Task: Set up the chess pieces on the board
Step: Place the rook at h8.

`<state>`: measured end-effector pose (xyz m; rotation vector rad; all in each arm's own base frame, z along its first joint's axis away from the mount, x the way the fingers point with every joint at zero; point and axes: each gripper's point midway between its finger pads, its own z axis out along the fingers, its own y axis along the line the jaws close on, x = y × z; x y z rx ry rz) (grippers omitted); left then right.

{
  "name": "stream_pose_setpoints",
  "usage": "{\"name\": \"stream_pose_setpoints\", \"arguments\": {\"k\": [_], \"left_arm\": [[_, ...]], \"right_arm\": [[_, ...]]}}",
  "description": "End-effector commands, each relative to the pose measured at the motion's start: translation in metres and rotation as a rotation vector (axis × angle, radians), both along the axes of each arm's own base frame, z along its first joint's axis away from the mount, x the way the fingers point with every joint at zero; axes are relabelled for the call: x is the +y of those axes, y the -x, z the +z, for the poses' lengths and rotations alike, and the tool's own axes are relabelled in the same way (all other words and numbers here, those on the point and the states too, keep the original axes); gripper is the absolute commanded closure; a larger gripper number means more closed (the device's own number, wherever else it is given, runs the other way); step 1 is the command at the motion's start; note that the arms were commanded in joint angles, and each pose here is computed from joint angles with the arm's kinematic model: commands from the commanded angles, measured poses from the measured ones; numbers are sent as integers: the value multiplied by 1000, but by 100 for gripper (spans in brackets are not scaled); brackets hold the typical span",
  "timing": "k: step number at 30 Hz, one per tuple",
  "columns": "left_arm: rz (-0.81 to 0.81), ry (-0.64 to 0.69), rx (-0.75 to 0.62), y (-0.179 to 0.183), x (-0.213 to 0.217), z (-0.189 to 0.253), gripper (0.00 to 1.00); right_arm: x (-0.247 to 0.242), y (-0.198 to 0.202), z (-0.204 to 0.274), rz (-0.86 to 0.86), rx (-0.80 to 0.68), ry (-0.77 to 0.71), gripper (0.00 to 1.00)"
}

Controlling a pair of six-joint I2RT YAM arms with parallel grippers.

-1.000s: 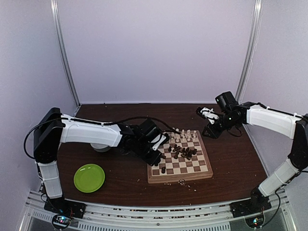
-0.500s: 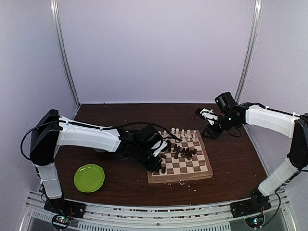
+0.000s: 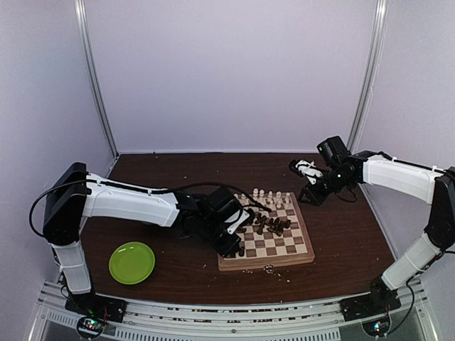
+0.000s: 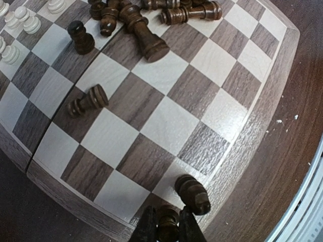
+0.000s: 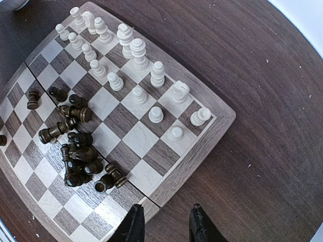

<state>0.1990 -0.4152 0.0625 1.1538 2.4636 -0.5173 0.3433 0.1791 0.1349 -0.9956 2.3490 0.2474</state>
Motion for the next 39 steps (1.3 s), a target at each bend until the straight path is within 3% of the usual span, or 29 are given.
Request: {"name": "stream_pose_setpoints", "arguments": {"k": [1, 23, 34, 39], "left_arm": [[12, 7, -36, 0, 5, 12, 100], [38, -13, -36, -2, 9, 3, 98], [37, 3, -40, -1, 9, 8, 78], [49, 27, -51, -2, 9, 14, 75]], "right_arm": [[0, -1, 1, 5, 2, -5, 68], [0, 0, 0, 8, 8, -4, 68], [1, 0, 0, 7, 9, -3, 68], [1, 0, -1, 8, 12, -3, 68]]}}
